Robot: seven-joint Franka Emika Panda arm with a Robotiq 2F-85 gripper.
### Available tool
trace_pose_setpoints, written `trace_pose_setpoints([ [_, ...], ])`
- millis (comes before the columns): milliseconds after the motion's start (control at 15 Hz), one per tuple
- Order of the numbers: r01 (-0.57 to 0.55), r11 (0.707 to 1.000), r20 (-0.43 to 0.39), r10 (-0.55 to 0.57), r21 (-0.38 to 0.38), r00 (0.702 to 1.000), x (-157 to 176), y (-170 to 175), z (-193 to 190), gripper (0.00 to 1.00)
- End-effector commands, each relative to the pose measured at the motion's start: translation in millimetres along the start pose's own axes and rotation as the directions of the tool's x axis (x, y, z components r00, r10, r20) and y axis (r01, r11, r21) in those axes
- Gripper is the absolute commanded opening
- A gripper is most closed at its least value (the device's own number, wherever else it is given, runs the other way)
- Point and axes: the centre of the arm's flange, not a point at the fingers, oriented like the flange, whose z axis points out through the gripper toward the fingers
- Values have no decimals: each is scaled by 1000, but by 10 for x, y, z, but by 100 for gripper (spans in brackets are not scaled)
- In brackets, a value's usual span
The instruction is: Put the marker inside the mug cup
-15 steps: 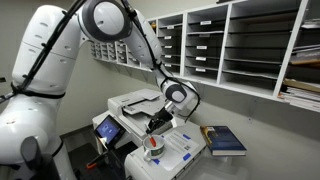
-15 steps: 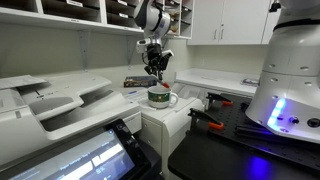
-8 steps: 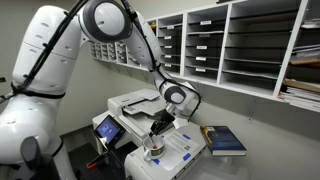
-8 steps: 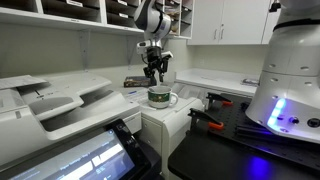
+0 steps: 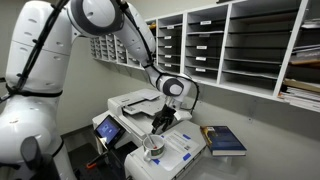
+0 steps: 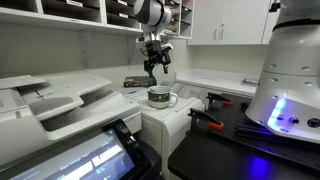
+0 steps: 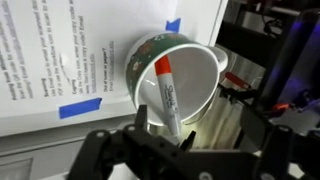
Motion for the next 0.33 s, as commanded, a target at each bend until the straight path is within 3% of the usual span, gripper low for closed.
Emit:
trace_pose_setpoints([
  [0, -75, 996, 123, 81, -54, 989, 173, -347, -234, 100],
  [267, -181, 979, 212, 197, -92, 957, 322, -552, -403, 100],
])
